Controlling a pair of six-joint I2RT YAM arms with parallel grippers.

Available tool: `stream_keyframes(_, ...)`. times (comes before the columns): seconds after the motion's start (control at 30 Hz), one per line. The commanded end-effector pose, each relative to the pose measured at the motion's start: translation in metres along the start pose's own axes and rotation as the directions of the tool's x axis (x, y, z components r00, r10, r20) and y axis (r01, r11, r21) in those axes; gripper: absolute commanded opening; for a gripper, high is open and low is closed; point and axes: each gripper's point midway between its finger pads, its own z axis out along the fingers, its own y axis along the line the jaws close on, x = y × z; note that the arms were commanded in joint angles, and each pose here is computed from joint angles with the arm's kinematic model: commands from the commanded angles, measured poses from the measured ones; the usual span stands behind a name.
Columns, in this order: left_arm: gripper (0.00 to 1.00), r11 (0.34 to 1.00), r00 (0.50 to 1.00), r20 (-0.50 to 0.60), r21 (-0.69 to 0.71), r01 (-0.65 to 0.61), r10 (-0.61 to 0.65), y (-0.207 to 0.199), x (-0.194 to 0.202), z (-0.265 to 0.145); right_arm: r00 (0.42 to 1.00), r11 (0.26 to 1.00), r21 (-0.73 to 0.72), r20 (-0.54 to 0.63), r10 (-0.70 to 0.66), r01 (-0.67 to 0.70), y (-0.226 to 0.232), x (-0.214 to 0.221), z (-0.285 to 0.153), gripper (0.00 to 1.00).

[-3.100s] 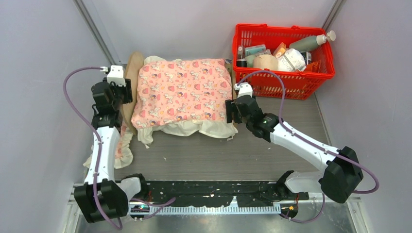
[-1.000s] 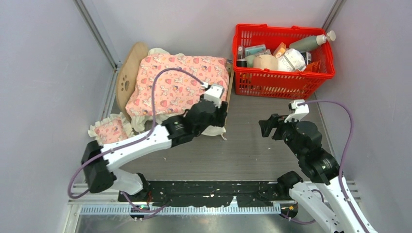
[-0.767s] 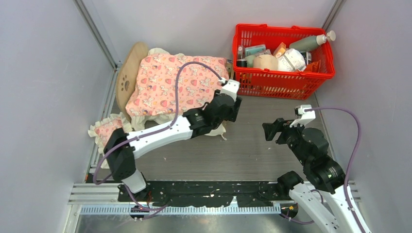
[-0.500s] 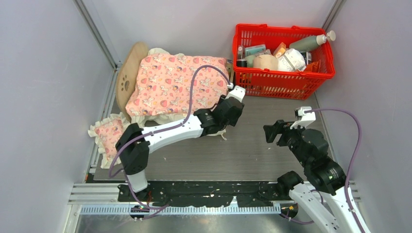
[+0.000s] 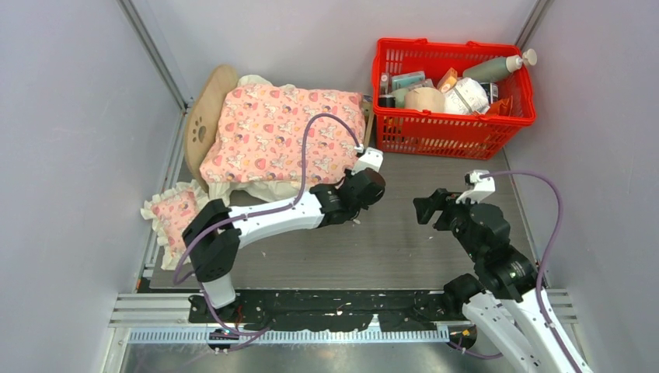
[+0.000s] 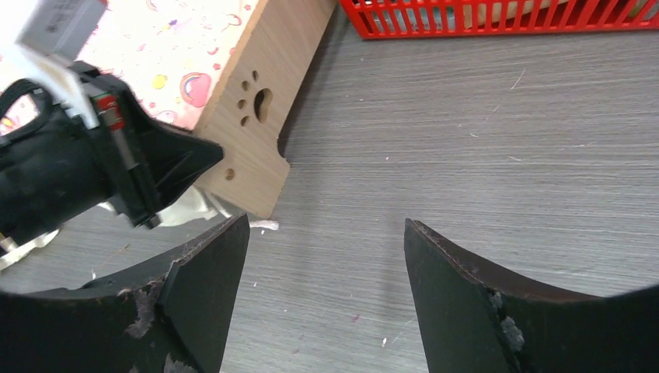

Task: Set up the pet bed
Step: Adjust the bed frame at the center of the board.

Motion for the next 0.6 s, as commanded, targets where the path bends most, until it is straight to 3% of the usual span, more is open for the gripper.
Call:
stream_keyframes(0.0,0.0,0.994,0.995,0.014,0.037,-0.103,0.103,0.009,-0.001,-0.031,0.996,1.0,0.011,0.092,0.013,-0.014,0.006,-0.023,0.029,0.79)
stream_keyframes(0.23,0.0,0.997,0.992,0.108,0.017,-0.071,0.069,0.036,-0.031,-0.071,0.993,0.979,0.203,0.107,-0.051,0.028,0.0,-0.07,0.084,0.8)
stream_keyframes(0.37,0.0,0.992,0.985,0.116,0.0,-0.129,0.128,0.057,-0.031,-0.092,0.994,0.979,0.197,0.084,-0.071,0.054,0.008,-0.076,0.103,0.8)
stream_keyframes(0.57,0.0,0.962,0.981,0.151,0.23,-0.151,0.118,0.053,0.005,-0.129,0.993,0.975,0.217,0.094,-0.072,0.05,0.006,-0.076,0.118,0.8)
